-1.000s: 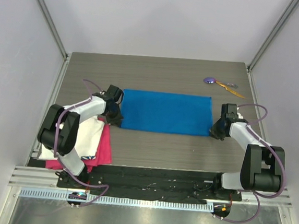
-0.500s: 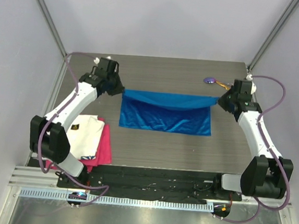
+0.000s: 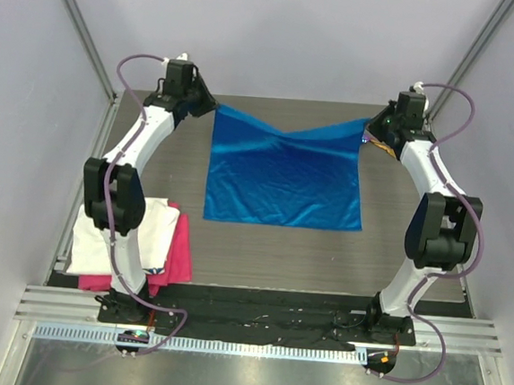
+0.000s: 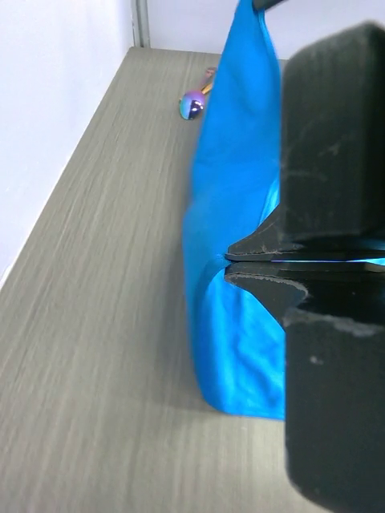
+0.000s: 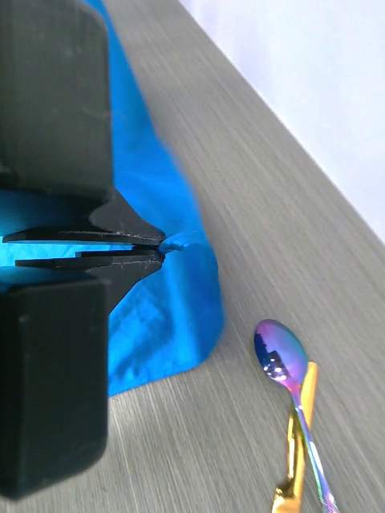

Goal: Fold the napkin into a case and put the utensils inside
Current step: Fold and flatten the napkin at the center of the board.

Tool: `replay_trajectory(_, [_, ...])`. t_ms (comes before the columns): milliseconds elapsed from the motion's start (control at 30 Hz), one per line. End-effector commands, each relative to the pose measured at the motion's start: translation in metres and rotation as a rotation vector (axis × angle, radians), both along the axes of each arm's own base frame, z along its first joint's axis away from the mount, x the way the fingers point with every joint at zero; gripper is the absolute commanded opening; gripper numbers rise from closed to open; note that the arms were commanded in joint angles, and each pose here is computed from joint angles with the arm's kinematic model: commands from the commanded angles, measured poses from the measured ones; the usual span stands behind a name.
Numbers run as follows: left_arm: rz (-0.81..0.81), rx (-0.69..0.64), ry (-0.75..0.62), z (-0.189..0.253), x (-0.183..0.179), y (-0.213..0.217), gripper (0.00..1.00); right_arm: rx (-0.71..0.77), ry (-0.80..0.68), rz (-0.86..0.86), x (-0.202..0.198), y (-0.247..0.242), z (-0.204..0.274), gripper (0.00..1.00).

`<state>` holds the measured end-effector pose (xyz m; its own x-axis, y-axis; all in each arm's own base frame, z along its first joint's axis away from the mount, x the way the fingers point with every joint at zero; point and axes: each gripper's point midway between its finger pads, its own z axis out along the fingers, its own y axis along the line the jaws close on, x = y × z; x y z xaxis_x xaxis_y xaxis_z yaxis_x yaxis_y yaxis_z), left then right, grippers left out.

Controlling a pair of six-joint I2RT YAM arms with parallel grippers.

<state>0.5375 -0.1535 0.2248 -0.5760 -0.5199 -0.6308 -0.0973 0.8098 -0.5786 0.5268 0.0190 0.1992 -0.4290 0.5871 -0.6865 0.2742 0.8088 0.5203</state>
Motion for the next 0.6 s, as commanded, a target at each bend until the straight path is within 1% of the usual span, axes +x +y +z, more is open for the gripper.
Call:
replay_trajectory(0, [-0.105,-0.049,-0.065,0.02,0.013,-0.016,0.0,0.005,-0.074,0.049,0.013,0.005,0.023,0.01])
replay_trajectory(67, [-0.11,-0.071,-0.049,0.02,0.003,-0.017,0.0,0.011,-0.039,0.05,0.003,0.006,0.013,0.01])
replay_trajectory(100, [-0.107,-0.071,-0.005,0.002,-0.006,-0.016,0.0,0.01,-0.025,0.053,-0.002,0.006,0.01,0.01])
replay_trajectory(133, [-0.094,-0.071,0.017,-0.003,-0.012,-0.014,0.0,0.007,-0.023,0.046,-0.01,0.005,0.014,0.01])
replay_trajectory(167, [-0.083,-0.068,0.03,0.0,-0.022,-0.01,0.0,0.015,0.009,0.042,-0.019,0.005,0.002,0.01])
replay_trajectory(233, [-0.055,-0.04,0.135,-0.025,-0.047,-0.001,0.0,0.037,0.046,0.053,-0.035,0.009,-0.005,0.01])
replay_trajectory(267, [-0.049,-0.031,0.14,-0.02,-0.058,0.003,0.0,0.046,0.069,0.056,-0.049,0.011,-0.011,0.01])
replay_trajectory(333, [-0.017,0.019,0.254,-0.045,-0.087,0.016,0.0,0.05,0.115,0.056,-0.067,0.012,-0.022,0.01])
replay_trajectory(367, [-0.015,0.027,0.274,-0.049,-0.097,0.017,0.0,0.046,0.139,0.053,-0.084,0.011,-0.031,0.01])
replay_trajectory(400, [-0.019,0.03,0.298,-0.055,-0.113,0.02,0.0,0.046,0.158,0.046,-0.093,0.011,-0.037,0.01])
replay_trajectory(433, [-0.025,0.029,0.316,-0.062,-0.122,0.02,0.0,0.053,0.175,0.046,-0.101,0.012,-0.044,0.01])
replay_trajectory(467, [-0.042,0.025,0.355,-0.076,-0.138,0.02,0.0,0.067,0.214,0.061,-0.116,0.016,-0.06,0.01])
replay_trajectory(533, [-0.045,0.025,0.369,-0.082,-0.154,0.022,0.0,0.07,0.23,0.075,-0.131,0.018,-0.066,0.01])
replay_trajectory(567, [-0.05,0.026,0.372,-0.086,-0.16,0.022,0.0,0.066,0.268,0.075,-0.143,0.018,-0.08,0.01])
